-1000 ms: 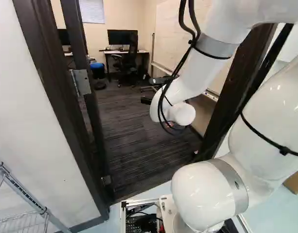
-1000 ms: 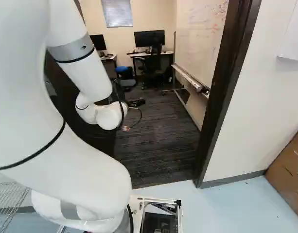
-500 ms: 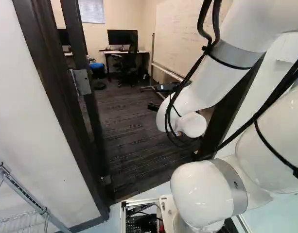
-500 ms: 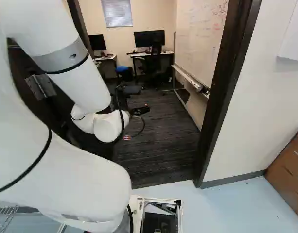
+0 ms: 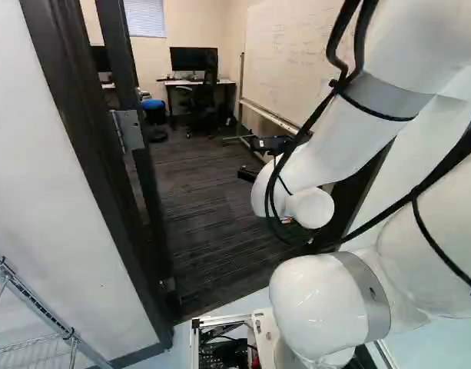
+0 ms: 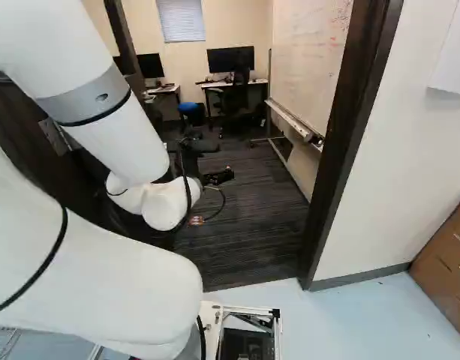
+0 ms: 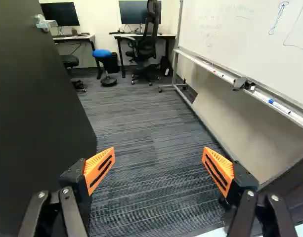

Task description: Open the door and move inside

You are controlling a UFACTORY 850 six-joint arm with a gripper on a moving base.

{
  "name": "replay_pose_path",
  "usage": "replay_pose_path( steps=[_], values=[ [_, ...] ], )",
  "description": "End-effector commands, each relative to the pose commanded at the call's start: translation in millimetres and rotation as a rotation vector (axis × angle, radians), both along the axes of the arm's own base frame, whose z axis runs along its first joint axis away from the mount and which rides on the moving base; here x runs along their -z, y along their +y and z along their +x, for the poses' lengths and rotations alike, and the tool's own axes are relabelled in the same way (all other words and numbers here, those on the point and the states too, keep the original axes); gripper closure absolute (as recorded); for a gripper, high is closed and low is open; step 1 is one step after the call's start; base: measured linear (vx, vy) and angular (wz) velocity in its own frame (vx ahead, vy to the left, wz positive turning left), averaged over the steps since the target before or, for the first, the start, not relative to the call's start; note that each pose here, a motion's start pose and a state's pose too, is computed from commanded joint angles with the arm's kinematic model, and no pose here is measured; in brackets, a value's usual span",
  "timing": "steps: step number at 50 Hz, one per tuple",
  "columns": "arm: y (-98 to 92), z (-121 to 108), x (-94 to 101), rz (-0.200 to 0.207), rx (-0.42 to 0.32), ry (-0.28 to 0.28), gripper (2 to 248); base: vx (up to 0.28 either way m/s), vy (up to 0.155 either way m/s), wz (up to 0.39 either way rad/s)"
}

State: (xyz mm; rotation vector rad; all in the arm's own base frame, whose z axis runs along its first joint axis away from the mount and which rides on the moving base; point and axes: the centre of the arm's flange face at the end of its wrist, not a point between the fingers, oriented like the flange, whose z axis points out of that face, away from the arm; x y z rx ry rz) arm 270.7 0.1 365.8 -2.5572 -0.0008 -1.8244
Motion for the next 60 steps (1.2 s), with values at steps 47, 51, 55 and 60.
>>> replay_pose_path(
  steps=[47, 51, 55, 60],
  values=[
    [-0.1, -0.4, 0.1, 0.0, 0.001, 0.0, 3, 0.013, 0.003, 0.0],
    [-0.1, -0.4, 0.1, 0.0, 0.001, 0.0, 3, 0.068, 0.005, -0.009],
    [-0.1, -0.4, 0.1, 0.0, 0.001, 0.0, 3, 0.09, 0.007, -0.001],
    [-0.1, -0.4, 0.1, 0.0, 0.001, 0.0, 3, 0.103, -0.001, -0.013]
  ],
)
